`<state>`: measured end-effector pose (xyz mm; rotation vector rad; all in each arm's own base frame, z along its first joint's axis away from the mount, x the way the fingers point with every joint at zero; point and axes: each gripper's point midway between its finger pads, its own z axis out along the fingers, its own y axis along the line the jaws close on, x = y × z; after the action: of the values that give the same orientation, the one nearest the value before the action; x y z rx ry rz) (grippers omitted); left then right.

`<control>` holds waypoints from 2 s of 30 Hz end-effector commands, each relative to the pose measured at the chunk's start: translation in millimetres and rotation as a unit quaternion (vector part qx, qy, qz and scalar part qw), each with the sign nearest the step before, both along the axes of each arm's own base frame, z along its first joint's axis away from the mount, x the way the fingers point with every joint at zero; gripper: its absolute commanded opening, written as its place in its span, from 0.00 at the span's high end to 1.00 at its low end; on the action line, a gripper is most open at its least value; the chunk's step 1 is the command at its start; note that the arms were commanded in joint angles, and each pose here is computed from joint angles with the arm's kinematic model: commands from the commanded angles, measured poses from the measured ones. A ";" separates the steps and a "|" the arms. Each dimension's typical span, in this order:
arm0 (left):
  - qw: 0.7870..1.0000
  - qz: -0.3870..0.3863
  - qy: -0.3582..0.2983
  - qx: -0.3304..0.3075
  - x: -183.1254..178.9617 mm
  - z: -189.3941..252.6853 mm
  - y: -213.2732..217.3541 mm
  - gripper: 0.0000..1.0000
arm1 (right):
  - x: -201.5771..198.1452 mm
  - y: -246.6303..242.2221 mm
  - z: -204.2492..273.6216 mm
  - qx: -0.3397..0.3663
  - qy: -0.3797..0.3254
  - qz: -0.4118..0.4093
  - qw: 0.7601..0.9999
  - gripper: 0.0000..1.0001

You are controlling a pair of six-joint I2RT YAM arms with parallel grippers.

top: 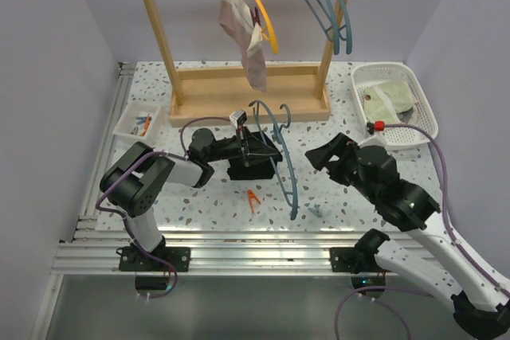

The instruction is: Remove the underwear clipped to the hanger

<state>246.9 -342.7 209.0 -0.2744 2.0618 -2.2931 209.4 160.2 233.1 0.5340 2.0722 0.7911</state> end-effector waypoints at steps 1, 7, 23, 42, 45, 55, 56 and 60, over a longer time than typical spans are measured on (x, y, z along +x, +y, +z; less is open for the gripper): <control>0.995 -0.007 -0.097 -0.032 -8.4 23.8 8.7 1.00 | -9.9 -22.8 25.0 -0.085 -0.043 0.028 0.995 0.19; 0.996 -0.008 -0.084 -0.021 -1.5 15.6 7.6 1.00 | -35.0 -9.9 46.1 -0.118 -0.088 0.152 0.977 0.22; 0.997 -0.009 -0.075 -0.021 22.4 14.9 -4.6 1.00 | -61.4 42.6 37.5 -0.134 -0.077 0.368 0.917 0.27; 0.998 0.015 -0.059 -0.036 48.2 24.3 -15.1 1.00 | -62.6 63.4 -4.6 -0.185 -0.030 0.388 0.902 0.35; 0.997 0.016 -0.061 -0.039 49.9 29.7 -15.7 1.00 | -51.9 62.9 -5.3 -0.217 -0.035 0.363 0.906 0.58; 0.998 0.025 -0.043 -0.027 36.6 9.9 -3.2 0.41 | -25.0 8.2 28.4 -0.294 -0.081 0.234 0.923 1.00; 0.998 0.027 -0.045 -0.027 35.6 9.9 -2.2 0.00 | -24.5 7.1 31.4 -0.294 -0.084 0.231 0.924 1.00; 0.998 0.029 -0.054 -0.030 30.6 11.8 3.8 0.00 | -19.9 4.3 34.7 -0.311 -0.083 0.224 0.920 1.00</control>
<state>284.6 -348.0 189.2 -0.3409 2.0499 -2.2573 176.7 173.7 249.1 -0.3867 2.2137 0.4357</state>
